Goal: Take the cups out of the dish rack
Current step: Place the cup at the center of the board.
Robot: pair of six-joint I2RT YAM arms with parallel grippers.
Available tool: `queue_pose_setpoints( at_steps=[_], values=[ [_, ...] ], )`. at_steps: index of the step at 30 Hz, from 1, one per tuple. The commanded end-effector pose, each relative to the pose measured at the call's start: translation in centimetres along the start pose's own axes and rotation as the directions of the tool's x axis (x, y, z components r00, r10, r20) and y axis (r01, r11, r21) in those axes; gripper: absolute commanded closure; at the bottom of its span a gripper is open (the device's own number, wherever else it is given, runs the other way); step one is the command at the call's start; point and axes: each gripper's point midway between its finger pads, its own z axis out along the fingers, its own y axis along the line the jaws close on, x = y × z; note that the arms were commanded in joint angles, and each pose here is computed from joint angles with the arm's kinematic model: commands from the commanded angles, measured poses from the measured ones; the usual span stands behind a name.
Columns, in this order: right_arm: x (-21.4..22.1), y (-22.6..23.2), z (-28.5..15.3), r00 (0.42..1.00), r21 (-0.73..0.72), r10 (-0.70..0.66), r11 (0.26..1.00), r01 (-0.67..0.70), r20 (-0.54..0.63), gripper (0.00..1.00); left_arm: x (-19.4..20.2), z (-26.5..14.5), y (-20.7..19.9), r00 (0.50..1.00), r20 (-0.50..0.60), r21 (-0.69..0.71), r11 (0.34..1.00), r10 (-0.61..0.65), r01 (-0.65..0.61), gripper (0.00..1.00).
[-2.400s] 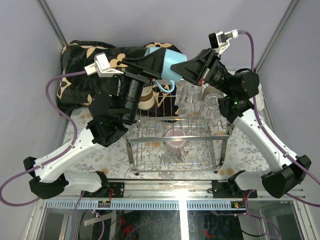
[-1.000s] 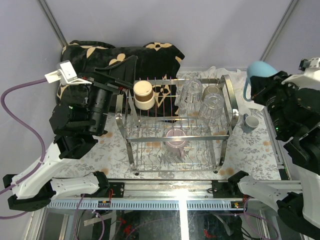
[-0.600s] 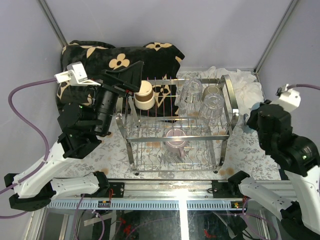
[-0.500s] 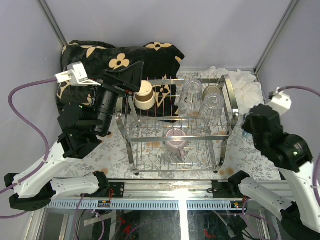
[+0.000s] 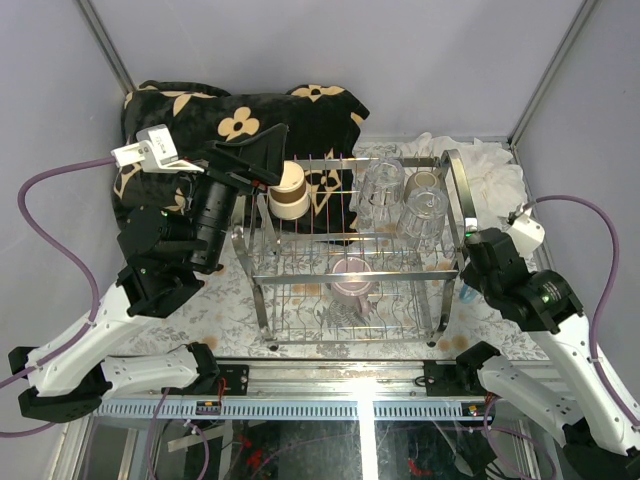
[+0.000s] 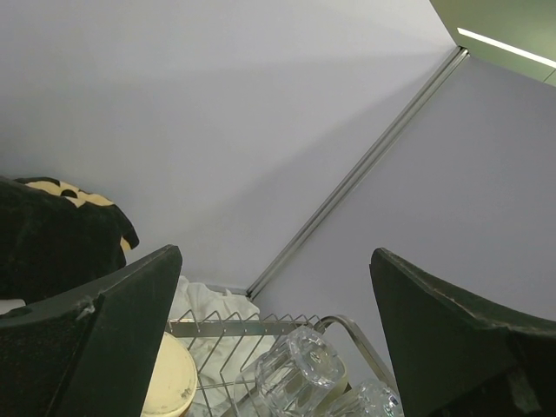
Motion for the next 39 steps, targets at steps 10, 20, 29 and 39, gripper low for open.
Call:
queue_pose_setpoints(
  at_steps=[10,20,29,39],
  values=[
    [-1.5,-0.4,0.6,0.993,0.035,0.075,0.996,-0.078,0.096,1.00,0.8,0.7,0.0,0.999,-0.018,-0.008,0.999,0.033,-0.033,0.10],
    [-3.2,-0.6,1.8,0.994,0.076,0.043,0.996,-0.051,0.105,1.00,1.2,0.7,0.2,0.999,-0.030,-0.013,0.999,0.036,-0.036,0.09],
    [-6.3,-2.0,3.1,0.993,0.084,0.060,0.994,-0.069,0.101,1.00,0.8,0.6,0.3,0.999,-0.024,-0.017,0.999,0.031,-0.032,0.09],
    [-3.0,-1.9,7.7,0.985,0.042,0.145,0.989,-0.142,-0.093,1.00,1.2,1.0,0.2,0.998,-0.035,-0.018,0.999,0.050,-0.050,0.09]
  ],
)
